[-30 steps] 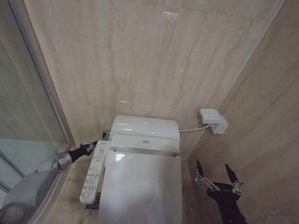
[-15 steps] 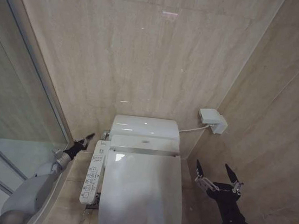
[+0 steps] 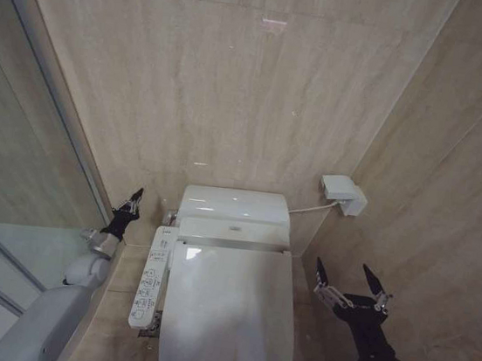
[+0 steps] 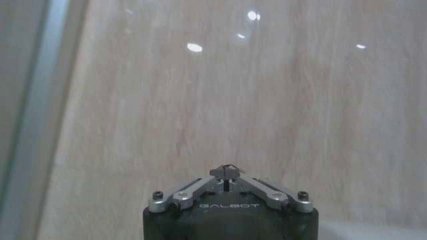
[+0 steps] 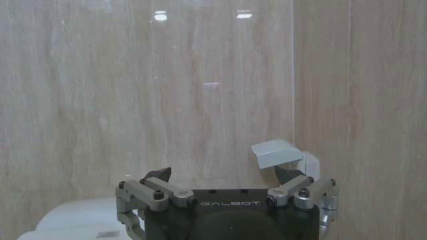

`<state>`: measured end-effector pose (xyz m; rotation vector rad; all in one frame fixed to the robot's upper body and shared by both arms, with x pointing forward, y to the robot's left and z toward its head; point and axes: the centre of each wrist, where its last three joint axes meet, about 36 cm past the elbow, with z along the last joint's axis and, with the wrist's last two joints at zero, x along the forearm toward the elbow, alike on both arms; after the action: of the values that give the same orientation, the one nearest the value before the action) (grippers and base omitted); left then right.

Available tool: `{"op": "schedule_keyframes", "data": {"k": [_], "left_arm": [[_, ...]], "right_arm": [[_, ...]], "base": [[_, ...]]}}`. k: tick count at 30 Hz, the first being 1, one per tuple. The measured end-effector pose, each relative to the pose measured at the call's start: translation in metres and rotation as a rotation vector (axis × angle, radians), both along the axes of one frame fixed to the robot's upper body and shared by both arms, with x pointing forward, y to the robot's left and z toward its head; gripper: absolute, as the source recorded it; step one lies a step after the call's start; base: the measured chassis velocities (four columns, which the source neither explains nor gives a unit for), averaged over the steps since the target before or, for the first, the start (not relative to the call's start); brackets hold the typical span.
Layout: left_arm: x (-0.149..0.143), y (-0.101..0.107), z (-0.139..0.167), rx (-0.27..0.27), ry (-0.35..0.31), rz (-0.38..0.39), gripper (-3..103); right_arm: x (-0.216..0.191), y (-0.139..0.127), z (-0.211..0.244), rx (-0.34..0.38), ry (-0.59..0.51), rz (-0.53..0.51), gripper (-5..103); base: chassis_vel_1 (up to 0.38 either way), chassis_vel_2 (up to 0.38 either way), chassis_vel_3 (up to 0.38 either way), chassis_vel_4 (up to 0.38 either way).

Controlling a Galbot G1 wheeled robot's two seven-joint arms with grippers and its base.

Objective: Open the toilet lid, clean the toilet bowl with a toilet brush, close the toilet lid, and flush.

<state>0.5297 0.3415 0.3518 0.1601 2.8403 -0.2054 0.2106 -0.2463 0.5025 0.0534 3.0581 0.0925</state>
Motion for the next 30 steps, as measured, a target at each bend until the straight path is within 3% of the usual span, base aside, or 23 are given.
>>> {"op": "schedule_keyframes", "data": {"k": [6,9,15,16,21,22,29,30], "left_arm": [[-0.036,-0.030,0.031,-0.020,0.026,0.068,0],[-0.068,-0.037,0.042,0.009,0.054,0.067,0],[-0.106,-0.045,0.045,0.037,0.087,0.089,0],[-0.116,-0.047,0.045,0.043,0.100,0.093,26],[-0.153,-0.049,0.043,0.075,0.114,0.094,26],[-0.165,-0.051,0.043,0.077,0.118,0.099,54],[-0.211,-0.057,0.042,0.067,0.140,0.139,54],[-0.221,-0.059,0.044,0.064,0.146,0.146,81]], "right_arm": [[0.000,0.000,0.000,0.000,0.000,0.000,100],[0.000,0.000,0.000,0.000,0.000,0.000,100],[0.000,0.000,0.000,0.000,0.000,0.000,100],[0.000,0.000,0.000,0.000,0.000,0.000,100],[0.000,0.000,0.000,0.000,0.000,0.000,100],[0.000,0.000,0.000,0.000,0.000,0.000,100],[0.000,0.000,0.000,0.000,0.000,0.000,100],[0.000,0.000,0.000,0.000,0.000,0.000,100]], "base": [[0.000,0.000,0.000,0.000],[0.000,0.000,0.000,0.000],[0.000,0.000,0.000,0.000],[0.000,0.000,0.000,0.000],[0.000,0.000,0.000,0.000],[0.000,0.000,0.000,0.000],[0.000,0.000,0.000,0.000],[0.000,0.000,0.000,0.000]]}}
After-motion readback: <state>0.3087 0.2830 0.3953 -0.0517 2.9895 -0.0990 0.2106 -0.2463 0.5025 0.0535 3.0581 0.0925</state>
